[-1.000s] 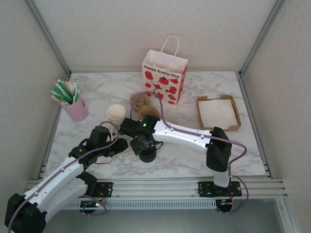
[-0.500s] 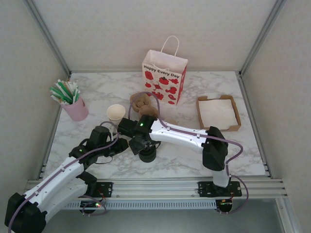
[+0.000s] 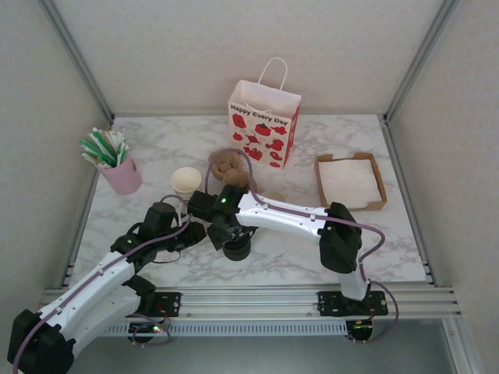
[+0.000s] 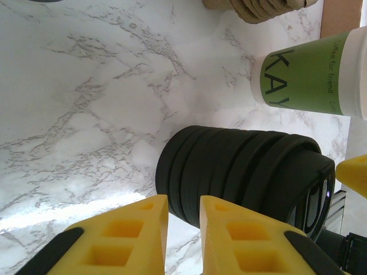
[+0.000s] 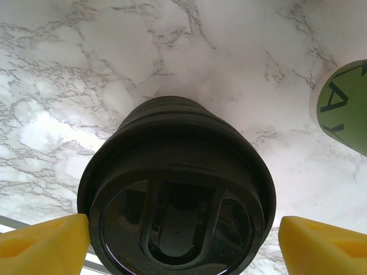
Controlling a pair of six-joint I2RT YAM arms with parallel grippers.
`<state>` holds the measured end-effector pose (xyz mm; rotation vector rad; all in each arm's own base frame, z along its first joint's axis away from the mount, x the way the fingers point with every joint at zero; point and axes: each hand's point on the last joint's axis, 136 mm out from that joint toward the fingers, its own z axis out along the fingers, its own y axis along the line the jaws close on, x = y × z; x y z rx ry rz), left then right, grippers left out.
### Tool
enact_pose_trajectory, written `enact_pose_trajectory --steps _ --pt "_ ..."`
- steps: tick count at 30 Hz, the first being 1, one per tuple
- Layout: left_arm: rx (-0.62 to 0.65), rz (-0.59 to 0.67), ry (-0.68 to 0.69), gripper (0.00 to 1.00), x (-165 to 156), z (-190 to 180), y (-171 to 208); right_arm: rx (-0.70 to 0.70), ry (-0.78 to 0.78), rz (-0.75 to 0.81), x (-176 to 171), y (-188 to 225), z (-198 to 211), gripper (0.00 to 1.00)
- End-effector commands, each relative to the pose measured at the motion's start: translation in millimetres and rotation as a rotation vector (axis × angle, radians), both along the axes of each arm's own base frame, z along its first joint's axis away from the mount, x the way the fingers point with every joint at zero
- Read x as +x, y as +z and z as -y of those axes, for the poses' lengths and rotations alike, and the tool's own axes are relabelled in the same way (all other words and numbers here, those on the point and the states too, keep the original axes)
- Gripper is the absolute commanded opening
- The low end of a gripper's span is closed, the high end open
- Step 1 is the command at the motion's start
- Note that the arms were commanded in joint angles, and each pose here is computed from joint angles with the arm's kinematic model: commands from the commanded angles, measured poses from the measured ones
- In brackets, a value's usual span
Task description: Pack the takeout coffee
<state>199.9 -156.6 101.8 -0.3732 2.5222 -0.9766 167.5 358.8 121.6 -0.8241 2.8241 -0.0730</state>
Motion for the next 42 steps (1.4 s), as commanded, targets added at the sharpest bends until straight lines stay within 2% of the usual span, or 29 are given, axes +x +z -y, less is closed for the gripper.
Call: enact_pose_trajectory --steps 1,7,17,28,32,42 --pt "-0.012 -0.007 0.0 0.21 0 1 -3 -0.019 -0.006 0.012 -1 0 -2 0.84" --pt "-0.012 -0.007 0.001 0.21 0 1 -3 -0.019 -0.004 0.01 -1 -2 -3 0.81" --pt "-0.012 -0.007 0.0 0.21 0 1 -3 -0.024 -0.004 0.0 -1 -6 -4 0.83" --pt "-0.018 -0.009 -0.007 0.21 -1 2 -3 -0.013 -0.006 0.003 -1 -2 -4 0.76" --pt "-0.047 -0.013 -0.031 0.21 -3 8 -4 -0.003 -0.007 0.011 -1 1 -4 0.74" --pt "-0.22 -0.037 -0.101 0.22 -12 32 -12 0.036 -0.021 0.003 0 4 -3 0.74"
